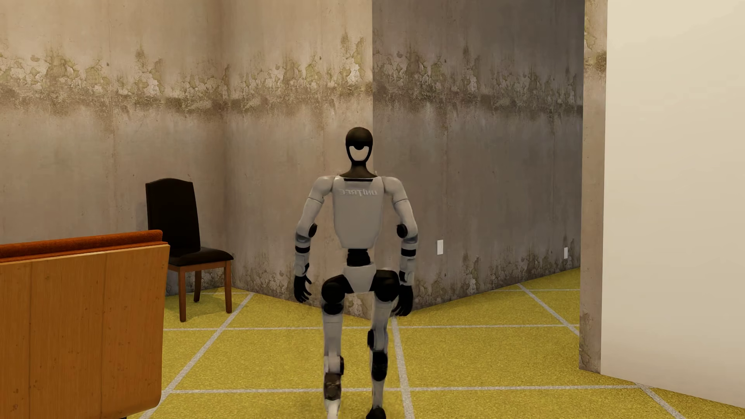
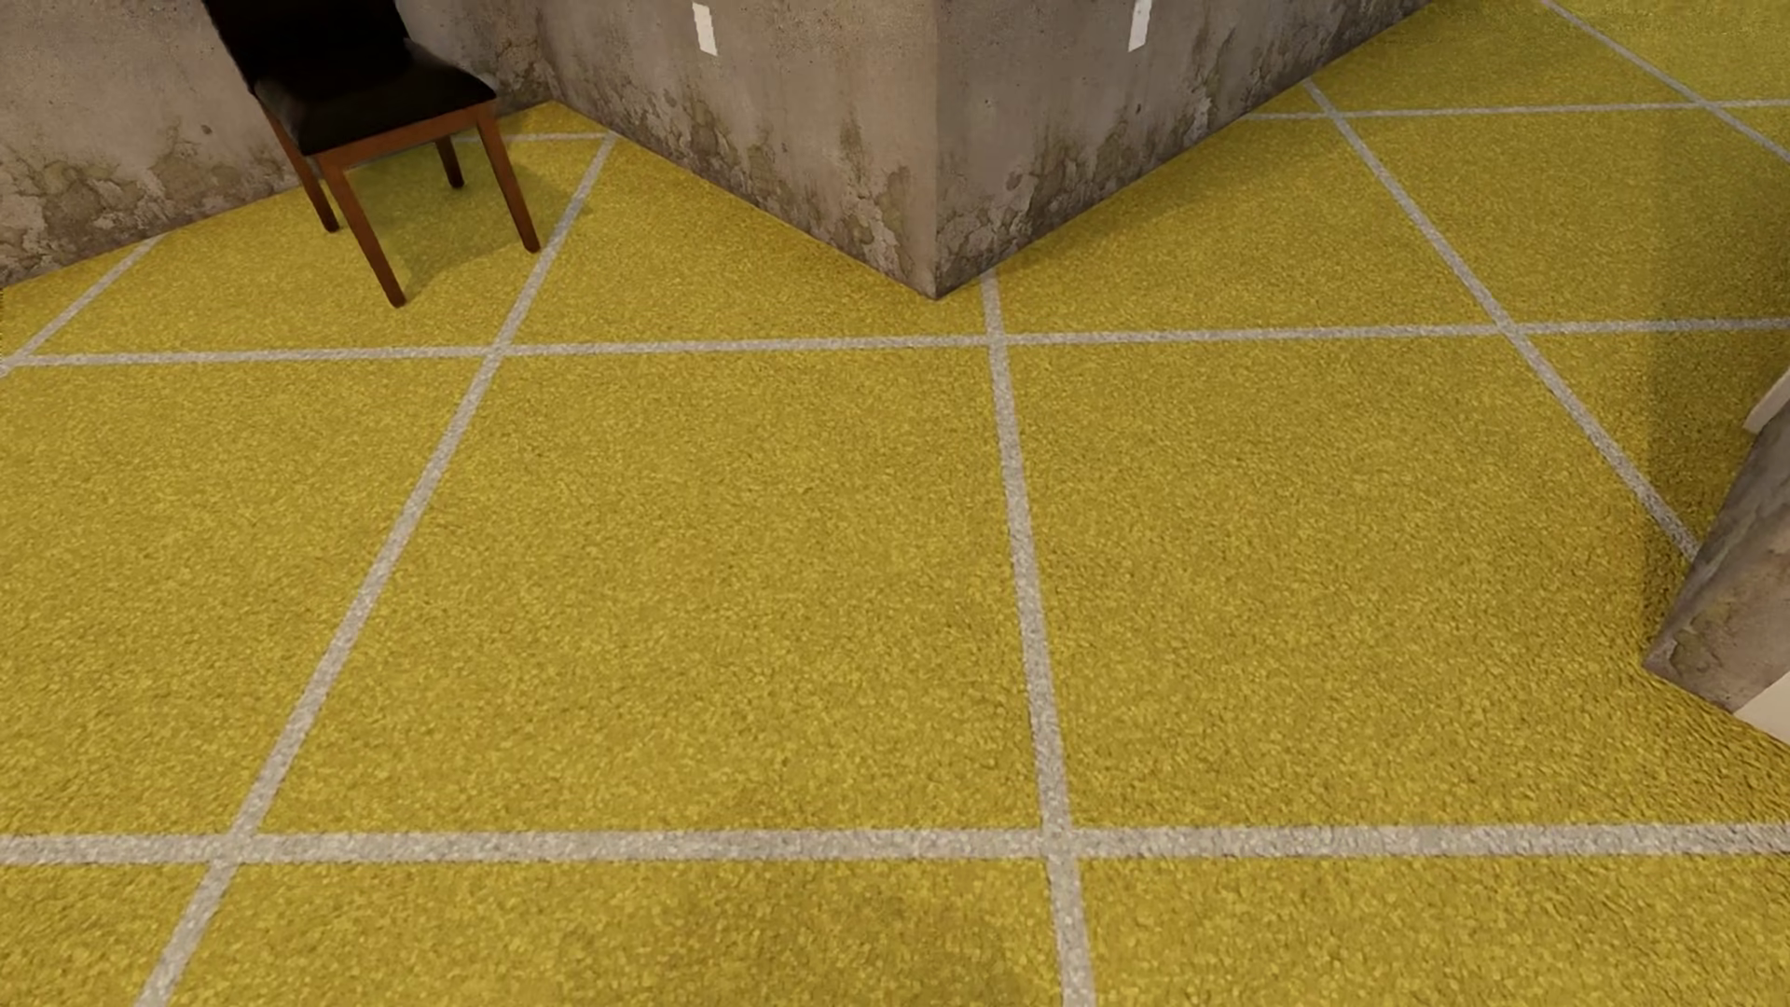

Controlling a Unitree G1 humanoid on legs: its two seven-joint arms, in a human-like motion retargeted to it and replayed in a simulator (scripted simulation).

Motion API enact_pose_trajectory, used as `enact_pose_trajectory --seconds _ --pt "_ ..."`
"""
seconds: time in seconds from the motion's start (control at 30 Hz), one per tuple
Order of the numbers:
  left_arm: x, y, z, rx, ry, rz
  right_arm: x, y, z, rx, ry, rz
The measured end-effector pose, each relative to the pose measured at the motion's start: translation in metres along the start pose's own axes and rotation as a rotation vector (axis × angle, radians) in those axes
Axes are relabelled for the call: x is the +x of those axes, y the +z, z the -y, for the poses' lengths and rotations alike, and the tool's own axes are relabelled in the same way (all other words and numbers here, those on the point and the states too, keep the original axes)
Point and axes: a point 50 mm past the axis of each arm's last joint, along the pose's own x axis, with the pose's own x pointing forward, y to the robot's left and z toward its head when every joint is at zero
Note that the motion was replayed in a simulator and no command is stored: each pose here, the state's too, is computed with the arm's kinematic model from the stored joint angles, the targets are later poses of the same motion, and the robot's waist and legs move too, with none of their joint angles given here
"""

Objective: Circle the corner

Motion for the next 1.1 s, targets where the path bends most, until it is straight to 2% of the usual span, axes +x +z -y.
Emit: enact_pose_trajectory --seconds 0.17,0.3,0.33,0.4,0.43,0.53,0.6,0.8,0.9,0.93,1.0,1.1 --pt "-0.009 -0.038 0.029 0.073 -0.102 -0.142 0.005 0.026 0.03 -0.031 -0.066 0.069" --pt "-0.023 -0.066 0.024 0.034 -0.078 -0.22 -0.001 0.073 0.076 0.042 -0.202 0.236" --pt "-0.027 -0.075 0.025 0.033 -0.081 -0.247 -0.002 0.079 0.082 0.019 -0.212 0.248" --pt "-0.033 -0.088 0.022 0.007 -0.06 -0.295 -0.008 0.088 0.093 0.104 -0.259 0.306" --pt "-0.034 -0.093 0.023 0.04 -0.078 -0.325 0.0 0.081 0.072 0.079 -0.197 0.261" --pt "-0.027 -0.083 0.034 0.036 -0.105 -0.307 0.006 0.08 0.049 0.019 -0.125 0.24" --pt "-0.022 -0.066 0.041 0.05 -0.128 -0.226 0.008 0.065 0.034 0.049 -0.093 0.192" --pt "-0.008 -0.012 0.012 0.11 -0.073 -0.016 -0.003 -0.014 0.0 0.047 -0.015 -0.04" --pt "-0.006 -0.018 0.009 0.063 -0.046 -0.053 -0.012 -0.049 -0.018 0.0 0.045 -0.172" --pt "-0.008 -0.03 0.013 0.056 -0.054 -0.1 -0.011 -0.049 -0.017 -0.032 0.052 -0.179" --pt "-0.008 -0.034 0.02 0.091 -0.085 -0.122 -0.005 -0.033 -0.005 0.024 0.005 -0.129" --pt "-0.014 -0.045 0.035 0.099 -0.13 -0.152 0.004 0.029 0.03 0.018 -0.078 0.09"
